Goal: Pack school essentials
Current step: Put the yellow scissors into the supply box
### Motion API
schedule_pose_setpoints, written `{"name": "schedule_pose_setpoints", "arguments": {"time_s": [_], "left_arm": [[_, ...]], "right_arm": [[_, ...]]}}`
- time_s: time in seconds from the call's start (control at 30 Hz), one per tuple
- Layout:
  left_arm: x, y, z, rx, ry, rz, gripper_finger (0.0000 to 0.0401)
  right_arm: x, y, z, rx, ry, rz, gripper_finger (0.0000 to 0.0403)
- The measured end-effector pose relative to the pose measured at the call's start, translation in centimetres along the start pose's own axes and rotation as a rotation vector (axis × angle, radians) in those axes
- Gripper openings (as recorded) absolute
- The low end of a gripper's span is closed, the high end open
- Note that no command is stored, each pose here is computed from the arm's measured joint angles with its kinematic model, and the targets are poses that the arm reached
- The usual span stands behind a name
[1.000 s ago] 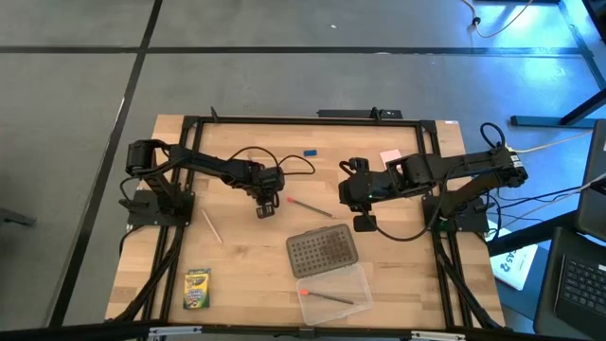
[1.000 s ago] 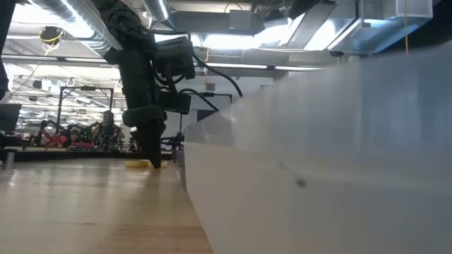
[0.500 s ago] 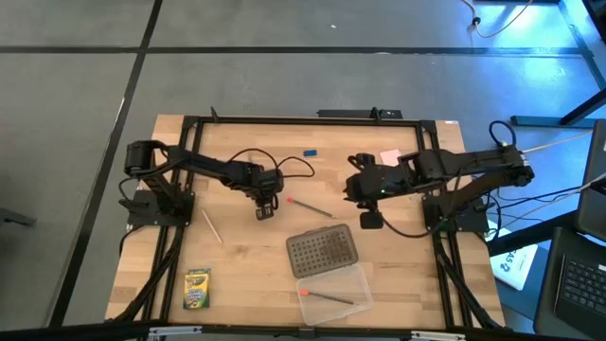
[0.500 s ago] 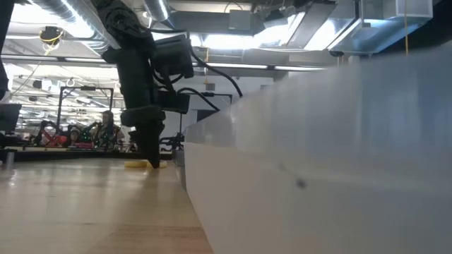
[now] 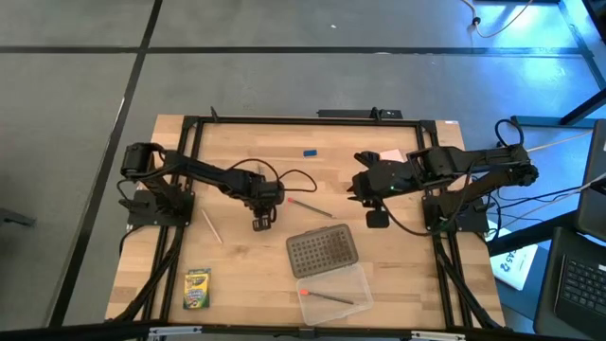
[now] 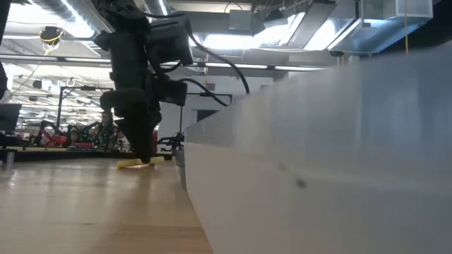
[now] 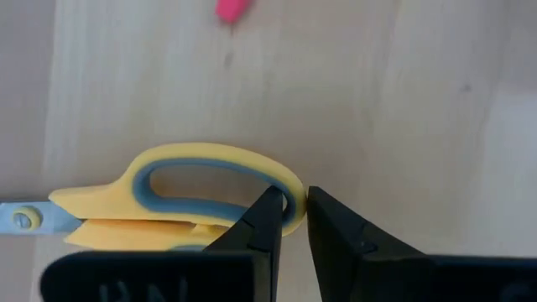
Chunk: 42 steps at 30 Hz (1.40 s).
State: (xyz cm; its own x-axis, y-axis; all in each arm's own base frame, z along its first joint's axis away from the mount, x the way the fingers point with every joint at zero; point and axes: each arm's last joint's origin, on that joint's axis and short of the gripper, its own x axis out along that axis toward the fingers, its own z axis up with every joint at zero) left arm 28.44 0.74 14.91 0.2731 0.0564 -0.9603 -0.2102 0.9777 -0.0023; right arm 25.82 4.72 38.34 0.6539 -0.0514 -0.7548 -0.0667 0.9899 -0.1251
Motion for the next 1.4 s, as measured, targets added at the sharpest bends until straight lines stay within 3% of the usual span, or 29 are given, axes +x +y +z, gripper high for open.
{"name": "schedule_pose_setpoints", "arguments": {"time_s": [0.97,1.4], "left_arm": [[-4.9,-3.7,-0.6,0.072,-0.177,-0.084,0.0032],[-4.0,-4.0,-0.3,0.072,-0.171,-0.085,0.0022]], "right_arm": [[0.0,0.0,0.0,-0.002,0.005,0.0,0.009],[0.0,0.0,-0.1,-0.001,0.008,0.0,0.009]]}}
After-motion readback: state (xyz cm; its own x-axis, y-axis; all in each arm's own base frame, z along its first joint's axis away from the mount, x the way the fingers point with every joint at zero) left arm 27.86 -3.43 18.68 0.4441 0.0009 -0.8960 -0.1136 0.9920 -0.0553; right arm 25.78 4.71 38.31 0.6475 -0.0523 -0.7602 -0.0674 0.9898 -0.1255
